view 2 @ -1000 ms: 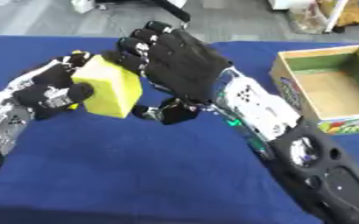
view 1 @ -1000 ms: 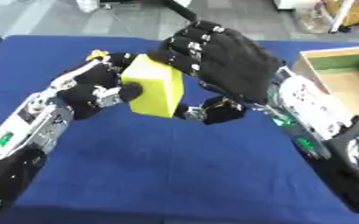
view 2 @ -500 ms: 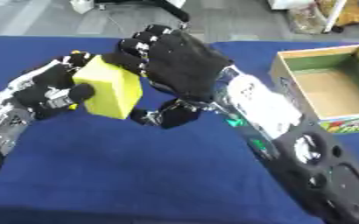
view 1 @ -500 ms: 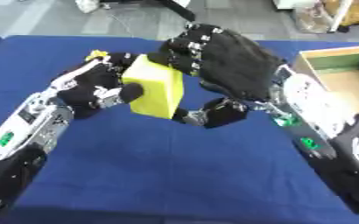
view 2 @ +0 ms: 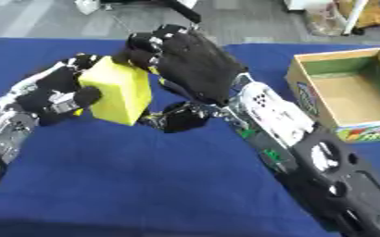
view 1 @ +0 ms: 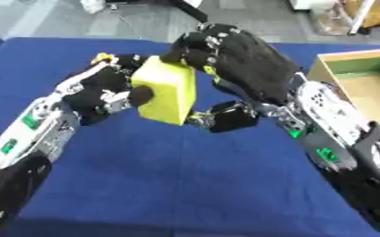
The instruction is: Pick up the objects with one hand, pass them to the other hand, and then place them into the box on the other side of the table.
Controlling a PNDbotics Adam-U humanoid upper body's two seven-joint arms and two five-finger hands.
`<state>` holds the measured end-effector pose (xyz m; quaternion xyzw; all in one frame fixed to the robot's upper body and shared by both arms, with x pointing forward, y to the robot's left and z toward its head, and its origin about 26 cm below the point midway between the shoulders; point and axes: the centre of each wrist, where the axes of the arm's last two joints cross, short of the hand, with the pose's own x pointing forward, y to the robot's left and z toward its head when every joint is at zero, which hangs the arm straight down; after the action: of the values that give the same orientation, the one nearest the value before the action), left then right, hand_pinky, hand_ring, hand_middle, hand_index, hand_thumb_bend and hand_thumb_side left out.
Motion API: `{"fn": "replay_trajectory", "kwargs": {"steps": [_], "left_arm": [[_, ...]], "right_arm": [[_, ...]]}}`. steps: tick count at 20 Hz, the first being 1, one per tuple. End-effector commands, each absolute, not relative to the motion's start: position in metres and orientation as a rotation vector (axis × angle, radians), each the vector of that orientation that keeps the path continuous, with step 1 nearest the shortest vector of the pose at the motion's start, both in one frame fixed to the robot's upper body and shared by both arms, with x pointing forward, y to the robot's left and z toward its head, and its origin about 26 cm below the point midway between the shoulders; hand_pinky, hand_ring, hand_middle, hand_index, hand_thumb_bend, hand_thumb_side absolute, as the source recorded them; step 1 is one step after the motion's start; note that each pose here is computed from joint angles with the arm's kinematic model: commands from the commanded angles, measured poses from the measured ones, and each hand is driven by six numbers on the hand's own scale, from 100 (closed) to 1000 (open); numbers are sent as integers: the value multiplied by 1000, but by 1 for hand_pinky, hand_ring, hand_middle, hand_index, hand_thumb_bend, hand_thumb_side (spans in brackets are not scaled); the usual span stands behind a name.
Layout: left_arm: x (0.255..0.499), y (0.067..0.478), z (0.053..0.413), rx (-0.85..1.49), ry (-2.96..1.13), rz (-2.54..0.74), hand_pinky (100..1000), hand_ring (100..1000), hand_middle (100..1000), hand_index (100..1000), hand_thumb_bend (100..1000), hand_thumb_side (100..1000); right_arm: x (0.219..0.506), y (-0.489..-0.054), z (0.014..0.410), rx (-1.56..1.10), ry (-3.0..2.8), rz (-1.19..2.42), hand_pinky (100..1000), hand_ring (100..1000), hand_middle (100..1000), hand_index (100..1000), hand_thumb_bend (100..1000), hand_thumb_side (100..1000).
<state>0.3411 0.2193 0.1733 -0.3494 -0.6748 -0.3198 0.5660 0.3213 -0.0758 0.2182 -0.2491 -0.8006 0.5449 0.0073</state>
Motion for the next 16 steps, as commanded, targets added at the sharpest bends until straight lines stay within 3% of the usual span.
{"fn": "replay_trajectory", "kwargs": {"steps": [1, 12, 16], "left_arm": [[343, 222, 185, -811, -1620, -769, 886, 659, 564, 657, 368, 139], [342, 229, 187, -777, -1625, -776, 876, 669, 586, 680, 378, 160], [341, 235, 193, -736, -1647, -790, 851, 687, 619, 715, 441, 240]], "right_arm": [[323, -77, 223, -778, -2525, 1659, 664, 564, 660, 568, 362, 328], [324, -85, 222, -722, -2610, 1442, 659, 549, 649, 531, 357, 307], [321, -93, 227, -732, -2640, 1390, 659, 543, 631, 521, 361, 295]]}}
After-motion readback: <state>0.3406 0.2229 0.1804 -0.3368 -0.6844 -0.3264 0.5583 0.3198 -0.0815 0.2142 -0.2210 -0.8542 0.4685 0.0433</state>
